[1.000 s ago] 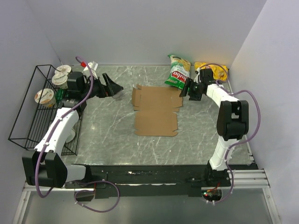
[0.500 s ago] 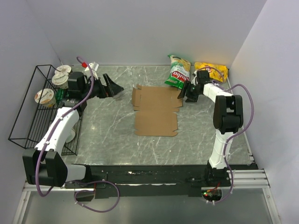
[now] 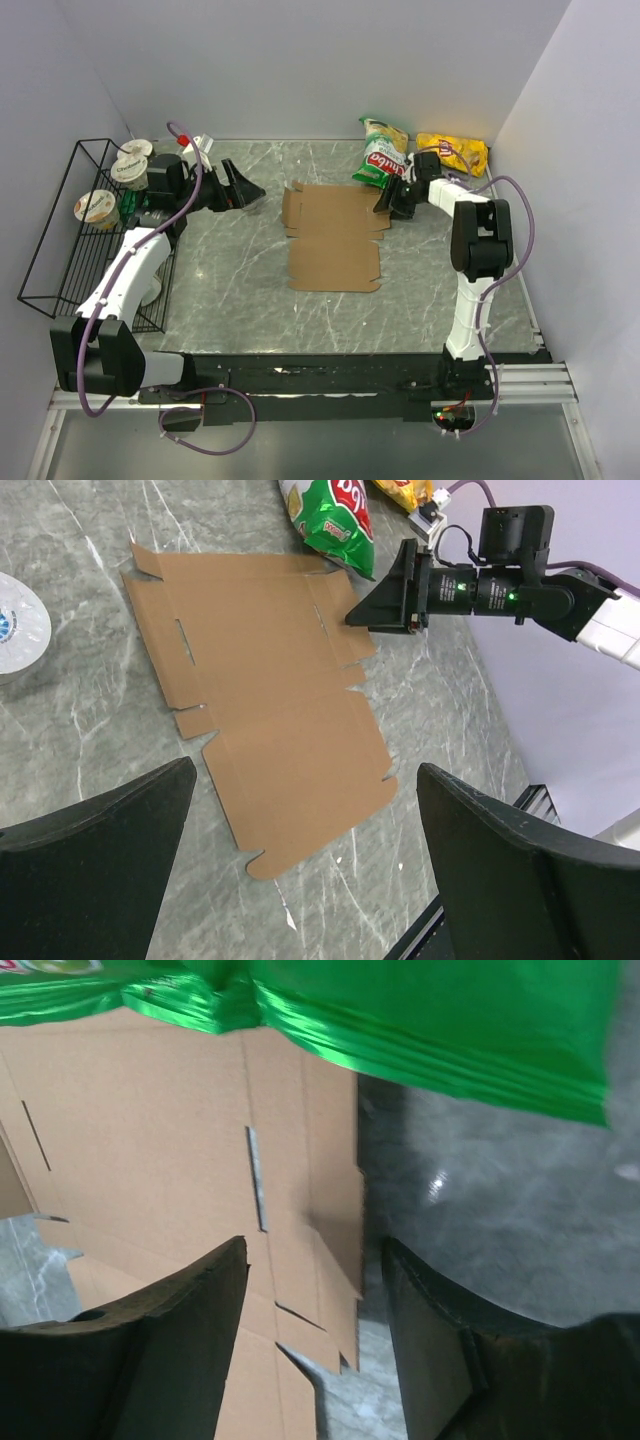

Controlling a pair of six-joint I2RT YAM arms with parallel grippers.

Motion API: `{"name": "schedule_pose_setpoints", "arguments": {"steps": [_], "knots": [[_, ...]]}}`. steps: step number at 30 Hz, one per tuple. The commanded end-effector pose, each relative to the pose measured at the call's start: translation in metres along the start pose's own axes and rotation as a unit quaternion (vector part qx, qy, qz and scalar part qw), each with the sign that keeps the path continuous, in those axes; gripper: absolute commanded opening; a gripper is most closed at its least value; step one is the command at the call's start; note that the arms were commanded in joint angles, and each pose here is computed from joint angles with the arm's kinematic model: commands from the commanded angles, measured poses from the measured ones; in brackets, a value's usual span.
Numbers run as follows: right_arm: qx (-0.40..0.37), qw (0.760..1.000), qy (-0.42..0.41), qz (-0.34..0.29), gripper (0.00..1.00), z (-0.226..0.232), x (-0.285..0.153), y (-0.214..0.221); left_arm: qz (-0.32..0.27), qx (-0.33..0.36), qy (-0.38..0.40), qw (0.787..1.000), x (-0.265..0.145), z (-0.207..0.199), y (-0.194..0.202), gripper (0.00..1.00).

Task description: Fold the paper box

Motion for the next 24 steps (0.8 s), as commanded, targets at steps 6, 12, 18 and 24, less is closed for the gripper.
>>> {"name": "schedule_pose_setpoints", "arguments": {"steps": [6, 12, 18, 24], "knots": [[-0.031, 0.999, -0.033, -0.015, 0.41, 0.014, 0.004, -0.003, -0.007, 0.02, 0.016, 1.0, -0.001, -0.009, -0.009, 0.99], [-0.073, 0.993, -0.064, -0.068, 0.1, 0.031, -0.028, -0.008, 0.0, 0.014, 0.009, 1.0, 0.004, -0.004, -0.008, 0.99], [-0.131, 0.981, -0.087, -0.113, 0.0, 0.049, -0.075, 0.01, -0.001, 0.013, 0.004, 1.0, 0.006, -0.001, -0.008, 0.99], [-0.177, 0.964, -0.092, -0.177, 0.0, 0.066, -0.142, 0.049, -0.004, 0.004, 0.018, 1.0, 0.003, 0.003, -0.01, 0.96]]}}
Point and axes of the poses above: each gripper's point midway between its finger pads, its own x axis out along the fingers, its own z axis along the line the jaws close on, y = z × x, the point moved 10 cm from there along -x, back along the fingers, and after that the axes turned 8 degrees about -x, right-handed, at the moved point
